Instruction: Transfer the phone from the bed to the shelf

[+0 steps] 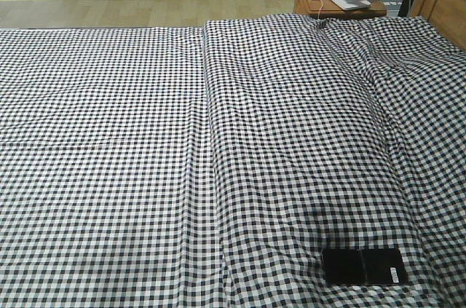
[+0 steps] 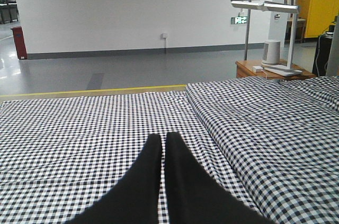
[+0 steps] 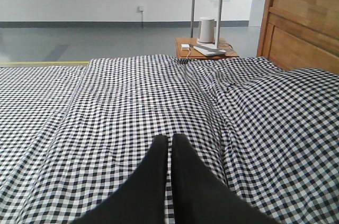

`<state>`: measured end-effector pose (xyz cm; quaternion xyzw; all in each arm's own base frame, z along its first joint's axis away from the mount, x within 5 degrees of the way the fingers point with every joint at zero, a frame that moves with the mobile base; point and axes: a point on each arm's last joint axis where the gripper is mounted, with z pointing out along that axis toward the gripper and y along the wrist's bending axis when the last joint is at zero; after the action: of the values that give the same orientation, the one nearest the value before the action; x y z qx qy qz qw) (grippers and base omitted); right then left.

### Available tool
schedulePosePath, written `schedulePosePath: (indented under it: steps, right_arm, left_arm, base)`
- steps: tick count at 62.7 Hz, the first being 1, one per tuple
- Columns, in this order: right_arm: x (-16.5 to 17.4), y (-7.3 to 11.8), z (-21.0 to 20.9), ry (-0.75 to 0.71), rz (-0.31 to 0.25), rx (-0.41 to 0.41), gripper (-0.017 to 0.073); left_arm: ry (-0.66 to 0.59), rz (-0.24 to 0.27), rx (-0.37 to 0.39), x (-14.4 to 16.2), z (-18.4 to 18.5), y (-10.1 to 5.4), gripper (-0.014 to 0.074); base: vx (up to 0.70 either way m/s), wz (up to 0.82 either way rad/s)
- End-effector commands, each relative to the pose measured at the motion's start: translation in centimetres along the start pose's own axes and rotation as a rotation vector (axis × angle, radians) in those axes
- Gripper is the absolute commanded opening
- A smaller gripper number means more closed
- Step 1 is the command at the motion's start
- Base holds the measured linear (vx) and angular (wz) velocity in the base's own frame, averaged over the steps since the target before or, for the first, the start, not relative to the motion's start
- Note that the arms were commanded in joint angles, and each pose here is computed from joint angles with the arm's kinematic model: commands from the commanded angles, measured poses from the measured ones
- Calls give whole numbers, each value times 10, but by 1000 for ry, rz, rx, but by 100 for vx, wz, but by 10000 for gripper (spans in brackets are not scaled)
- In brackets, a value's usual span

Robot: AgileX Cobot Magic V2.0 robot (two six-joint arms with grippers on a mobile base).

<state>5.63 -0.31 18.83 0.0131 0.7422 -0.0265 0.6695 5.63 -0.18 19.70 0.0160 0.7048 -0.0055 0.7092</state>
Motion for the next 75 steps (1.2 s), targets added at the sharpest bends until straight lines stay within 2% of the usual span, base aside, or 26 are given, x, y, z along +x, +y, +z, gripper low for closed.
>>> schedulePosePath:
  steps: [1, 75]
  right_arm:
    - [-4, 0, -1, -74, -11, 7, -5]
    - [-5, 0, -1, -77, -11, 8, -5]
  left_arm:
    - [-105, -20, 3, -16, -2, 0, 1]
    - [-105, -20, 3, -16, -2, 0, 1]
  base:
    - [0, 0]
    - [0, 0]
